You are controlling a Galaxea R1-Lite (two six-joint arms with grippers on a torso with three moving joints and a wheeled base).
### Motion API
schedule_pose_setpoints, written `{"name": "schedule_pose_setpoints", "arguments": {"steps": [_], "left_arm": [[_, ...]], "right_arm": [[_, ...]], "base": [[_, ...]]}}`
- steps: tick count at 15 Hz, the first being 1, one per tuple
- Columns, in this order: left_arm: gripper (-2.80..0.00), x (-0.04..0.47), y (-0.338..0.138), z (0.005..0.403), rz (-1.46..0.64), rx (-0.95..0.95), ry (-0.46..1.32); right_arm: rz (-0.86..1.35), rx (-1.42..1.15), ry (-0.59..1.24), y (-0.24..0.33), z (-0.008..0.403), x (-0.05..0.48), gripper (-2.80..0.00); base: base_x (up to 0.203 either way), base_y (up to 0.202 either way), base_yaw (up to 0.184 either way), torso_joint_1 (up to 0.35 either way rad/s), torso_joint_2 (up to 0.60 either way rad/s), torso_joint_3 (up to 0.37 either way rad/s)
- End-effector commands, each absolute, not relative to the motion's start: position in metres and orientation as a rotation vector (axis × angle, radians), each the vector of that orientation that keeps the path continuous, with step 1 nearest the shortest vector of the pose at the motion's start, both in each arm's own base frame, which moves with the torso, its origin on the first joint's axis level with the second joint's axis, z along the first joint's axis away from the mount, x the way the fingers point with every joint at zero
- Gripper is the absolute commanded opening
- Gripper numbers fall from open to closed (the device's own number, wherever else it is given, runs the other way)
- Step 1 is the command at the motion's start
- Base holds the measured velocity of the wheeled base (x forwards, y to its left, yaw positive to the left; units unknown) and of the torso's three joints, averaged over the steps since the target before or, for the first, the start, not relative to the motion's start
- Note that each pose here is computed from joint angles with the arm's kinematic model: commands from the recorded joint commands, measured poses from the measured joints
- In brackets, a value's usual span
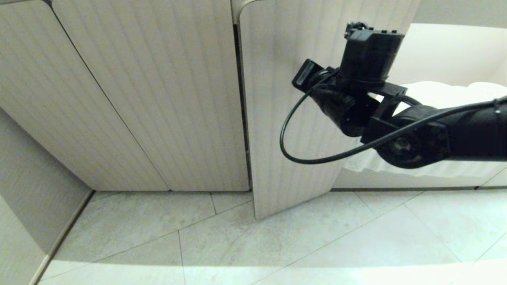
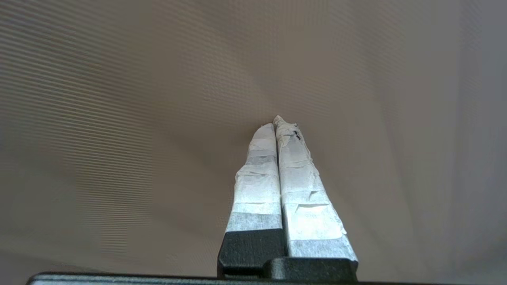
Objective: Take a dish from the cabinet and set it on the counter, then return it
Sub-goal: Close the cabinet door
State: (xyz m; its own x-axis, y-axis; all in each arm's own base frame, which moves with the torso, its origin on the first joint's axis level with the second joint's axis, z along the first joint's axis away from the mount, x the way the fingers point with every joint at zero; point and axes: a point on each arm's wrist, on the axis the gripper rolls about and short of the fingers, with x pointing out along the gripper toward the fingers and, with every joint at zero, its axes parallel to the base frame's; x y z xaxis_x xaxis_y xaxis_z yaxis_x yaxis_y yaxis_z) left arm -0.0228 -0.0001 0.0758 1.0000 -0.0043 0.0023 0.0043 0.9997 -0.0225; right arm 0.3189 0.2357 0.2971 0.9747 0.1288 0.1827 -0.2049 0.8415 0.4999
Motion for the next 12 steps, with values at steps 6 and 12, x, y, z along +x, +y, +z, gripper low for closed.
{"name": "schedule_pose_setpoints", "arguments": {"steps": [6,12], "left_arm": [[-2.80,-0.023,0.000,0.076,-0.005,-0.023,-0.003],[-2.80,-0.023,0.000,0.076,-0.005,-0.023,-0.003]], "right_arm": [[0.068,0.391,-0.529,0.186,0.332,0.311,-2.80],[-0.039,0.291,-0.477,0.096,0.324,0.222,-2.80]], "base": [[0.000,0.000,0.000,0.000,0.00,0.000],[0.000,0.000,0.000,0.000,0.00,0.000]]}}
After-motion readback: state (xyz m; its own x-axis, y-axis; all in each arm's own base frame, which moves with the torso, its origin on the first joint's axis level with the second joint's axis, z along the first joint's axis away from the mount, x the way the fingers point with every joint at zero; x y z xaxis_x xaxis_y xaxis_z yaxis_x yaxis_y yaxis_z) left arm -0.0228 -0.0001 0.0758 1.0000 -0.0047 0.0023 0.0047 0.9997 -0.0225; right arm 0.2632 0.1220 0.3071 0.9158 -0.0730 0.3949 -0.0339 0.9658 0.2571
